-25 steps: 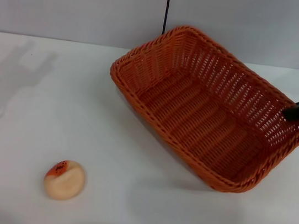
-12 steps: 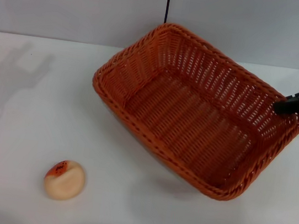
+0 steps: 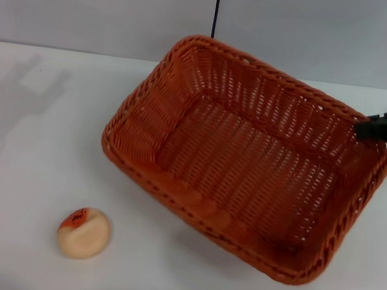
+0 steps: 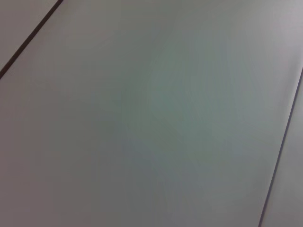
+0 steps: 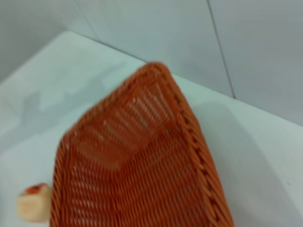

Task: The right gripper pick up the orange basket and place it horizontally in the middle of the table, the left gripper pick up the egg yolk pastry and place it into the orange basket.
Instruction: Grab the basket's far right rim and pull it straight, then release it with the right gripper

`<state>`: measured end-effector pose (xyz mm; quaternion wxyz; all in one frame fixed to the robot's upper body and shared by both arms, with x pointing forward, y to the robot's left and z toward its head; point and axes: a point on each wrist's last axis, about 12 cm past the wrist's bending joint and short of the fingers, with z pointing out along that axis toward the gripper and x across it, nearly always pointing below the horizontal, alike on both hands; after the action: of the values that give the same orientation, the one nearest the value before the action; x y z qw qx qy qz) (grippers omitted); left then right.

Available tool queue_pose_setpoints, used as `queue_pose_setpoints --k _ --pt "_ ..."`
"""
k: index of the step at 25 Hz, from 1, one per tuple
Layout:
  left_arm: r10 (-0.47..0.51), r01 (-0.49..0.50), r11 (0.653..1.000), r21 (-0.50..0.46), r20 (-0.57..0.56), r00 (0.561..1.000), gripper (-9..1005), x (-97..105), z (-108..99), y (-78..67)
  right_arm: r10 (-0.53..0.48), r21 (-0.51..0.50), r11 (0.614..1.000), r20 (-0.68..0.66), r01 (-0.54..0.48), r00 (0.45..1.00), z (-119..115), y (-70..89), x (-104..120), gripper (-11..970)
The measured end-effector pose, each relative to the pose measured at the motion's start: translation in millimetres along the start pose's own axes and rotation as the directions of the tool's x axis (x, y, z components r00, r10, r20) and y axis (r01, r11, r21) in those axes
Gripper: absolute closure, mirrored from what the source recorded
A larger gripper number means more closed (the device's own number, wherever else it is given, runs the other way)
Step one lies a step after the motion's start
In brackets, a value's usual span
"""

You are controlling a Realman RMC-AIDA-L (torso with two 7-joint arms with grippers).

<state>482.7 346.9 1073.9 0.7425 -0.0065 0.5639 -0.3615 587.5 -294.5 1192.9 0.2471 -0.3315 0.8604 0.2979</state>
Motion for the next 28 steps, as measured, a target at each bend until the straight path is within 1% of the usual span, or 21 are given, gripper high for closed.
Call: queue_pose_setpoints --k 3,7,8,16,21,26,28 --pt "0.000 0.000 1.000 0.000 0.000 1.000 195 0 0 -0.1 -0.007 -0.043 0.999 0.046 0.009 0.999 -9 1.8 4 787" --pt "-0.001 0.001 1.000 0.000 -0.002 1.000 196 1 0 -0.5 -0.013 -0.067 0.998 0.081 0.019 0.997 -14 2.0 7 787" --pt "-0.002 0.002 1.000 0.001 -0.004 1.000 196 1 0 -0.6 -0.018 -0.092 0.995 0.108 0.028 0.994 -16 3.0 8 788" --pt "-0.002 0.002 1.000 0.006 -0.002 1.000 196 1 0 -0.8 -0.021 -0.145 0.989 0.142 0.042 0.990 -18 5.7 10 789" --pt "-0.001 0.001 1.000 0.011 0.000 1.000 196 0 1 -1.1 -0.034 -0.180 0.981 0.176 0.066 0.984 -26 8.2 11 790" --pt "0.000 0.000 1.000 0.013 0.001 1.000 197 0 1 -1.1 -0.038 -0.197 0.977 0.183 0.075 0.982 -29 7.8 12 790" --pt "0.000 0.000 1.000 0.014 0.001 1.000 197 0 2 -1.2 -0.033 -0.214 0.974 0.174 0.070 0.984 -27 4.5 14 791"
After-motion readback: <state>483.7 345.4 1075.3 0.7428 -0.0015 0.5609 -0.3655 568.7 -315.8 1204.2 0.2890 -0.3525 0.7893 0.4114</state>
